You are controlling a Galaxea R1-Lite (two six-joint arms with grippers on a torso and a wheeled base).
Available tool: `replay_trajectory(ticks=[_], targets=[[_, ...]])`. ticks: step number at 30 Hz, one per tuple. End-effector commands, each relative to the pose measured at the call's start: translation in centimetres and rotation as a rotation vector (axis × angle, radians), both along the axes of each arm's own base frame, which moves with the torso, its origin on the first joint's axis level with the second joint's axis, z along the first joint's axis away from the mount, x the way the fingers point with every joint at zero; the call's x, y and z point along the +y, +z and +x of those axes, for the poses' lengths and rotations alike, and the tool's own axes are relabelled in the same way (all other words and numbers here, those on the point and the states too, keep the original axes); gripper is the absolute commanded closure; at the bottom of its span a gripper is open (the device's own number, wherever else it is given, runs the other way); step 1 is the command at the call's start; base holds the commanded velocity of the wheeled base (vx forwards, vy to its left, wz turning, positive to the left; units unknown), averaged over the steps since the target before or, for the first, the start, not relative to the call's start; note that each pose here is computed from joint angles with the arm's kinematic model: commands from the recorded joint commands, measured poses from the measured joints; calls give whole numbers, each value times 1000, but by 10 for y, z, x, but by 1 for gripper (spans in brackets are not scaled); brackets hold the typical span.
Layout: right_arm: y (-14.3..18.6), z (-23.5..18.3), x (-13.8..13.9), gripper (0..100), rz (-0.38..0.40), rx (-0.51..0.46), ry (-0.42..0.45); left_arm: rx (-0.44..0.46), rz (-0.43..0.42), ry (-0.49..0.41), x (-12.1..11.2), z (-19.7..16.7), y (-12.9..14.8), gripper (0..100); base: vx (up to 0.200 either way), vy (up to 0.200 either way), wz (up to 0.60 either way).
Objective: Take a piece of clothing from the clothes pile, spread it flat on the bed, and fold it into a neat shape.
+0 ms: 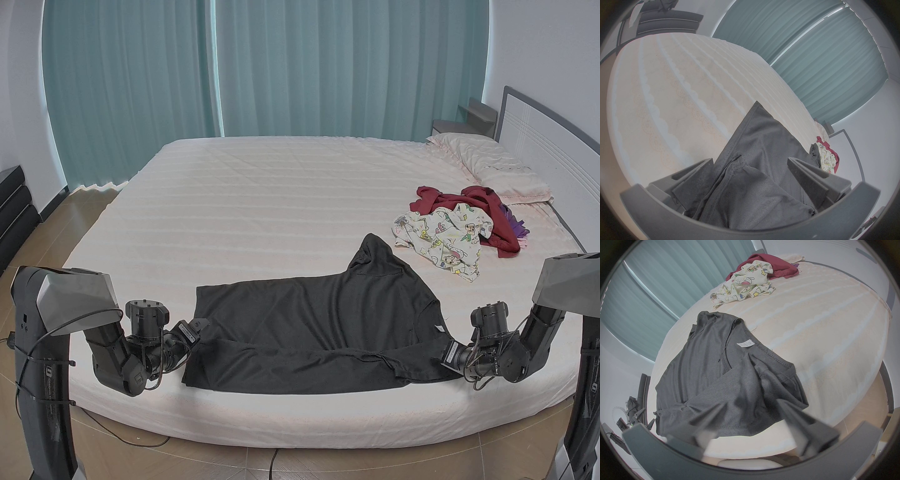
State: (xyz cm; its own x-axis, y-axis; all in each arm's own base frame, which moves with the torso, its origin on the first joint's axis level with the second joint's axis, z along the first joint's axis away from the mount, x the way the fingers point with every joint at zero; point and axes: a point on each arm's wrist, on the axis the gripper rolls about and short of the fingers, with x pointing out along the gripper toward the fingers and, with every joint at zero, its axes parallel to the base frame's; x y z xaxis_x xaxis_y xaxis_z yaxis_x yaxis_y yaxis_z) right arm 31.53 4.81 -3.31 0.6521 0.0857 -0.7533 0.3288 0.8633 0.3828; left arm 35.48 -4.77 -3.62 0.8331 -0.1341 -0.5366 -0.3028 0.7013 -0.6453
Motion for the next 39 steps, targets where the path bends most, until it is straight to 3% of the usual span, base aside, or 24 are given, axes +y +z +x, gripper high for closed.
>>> replay_trajectory(ticks=[1,7,14,23,31,39], targets=[[14,3,2,0,10,-55,4,-1,0,0,0,0,0,0,0,0,0],[36,5,9,0,44,-138,24,0,-1,1,0,0,0,0,0,0,0],[27,-4,80,0,166,-94,141,1,-1,1,0,0,0,0,0,0,0],[16,4,134,0,228,-105,221,-1,0,0,0,0,0,0,0,0,0],[-5,13,158,0,148,-82,206,0,-3,2,0,0,0,0,0,0,0],[-13,27,167,0,120,-85,229,-3,-3,2,0,1,0,0,0,0,0]])
